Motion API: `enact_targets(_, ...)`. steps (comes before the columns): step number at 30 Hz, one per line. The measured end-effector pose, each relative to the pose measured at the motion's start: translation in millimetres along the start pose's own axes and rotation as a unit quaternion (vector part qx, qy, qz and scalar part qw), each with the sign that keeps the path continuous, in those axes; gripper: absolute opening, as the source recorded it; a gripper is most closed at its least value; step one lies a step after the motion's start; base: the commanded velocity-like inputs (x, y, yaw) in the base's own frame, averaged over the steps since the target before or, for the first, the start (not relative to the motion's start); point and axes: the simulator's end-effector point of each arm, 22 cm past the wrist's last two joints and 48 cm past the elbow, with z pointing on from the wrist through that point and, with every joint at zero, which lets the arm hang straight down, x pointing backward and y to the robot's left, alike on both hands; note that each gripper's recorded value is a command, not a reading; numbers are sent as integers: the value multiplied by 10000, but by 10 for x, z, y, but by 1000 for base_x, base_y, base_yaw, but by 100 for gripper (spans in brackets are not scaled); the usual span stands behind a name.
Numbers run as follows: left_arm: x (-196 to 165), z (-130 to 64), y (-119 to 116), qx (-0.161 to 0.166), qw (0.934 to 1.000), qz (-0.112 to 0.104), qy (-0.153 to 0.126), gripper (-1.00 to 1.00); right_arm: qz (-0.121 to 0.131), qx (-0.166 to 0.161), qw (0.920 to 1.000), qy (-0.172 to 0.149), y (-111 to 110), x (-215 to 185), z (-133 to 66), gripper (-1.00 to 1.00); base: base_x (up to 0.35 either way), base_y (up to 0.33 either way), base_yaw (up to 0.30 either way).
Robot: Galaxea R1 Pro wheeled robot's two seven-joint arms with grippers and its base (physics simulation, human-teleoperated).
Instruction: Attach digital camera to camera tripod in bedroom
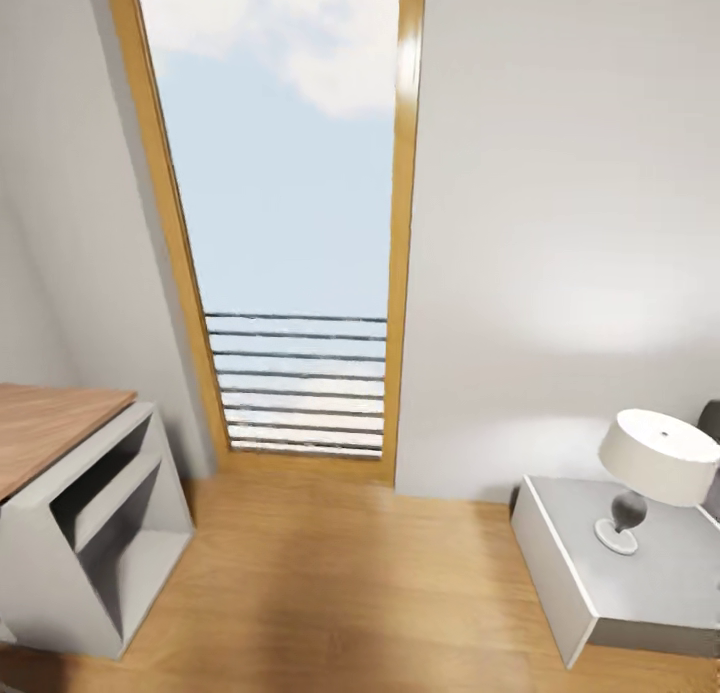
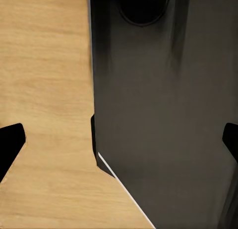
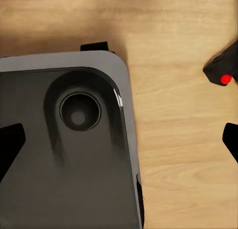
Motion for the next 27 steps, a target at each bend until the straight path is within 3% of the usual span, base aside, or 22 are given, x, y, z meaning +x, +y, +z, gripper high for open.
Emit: enact_targets(27, 0, 0, 0, 0, 10000, 0, -1, 100, -2, 0, 10000, 0, 0, 0, 0, 100, 342, 11, -300)
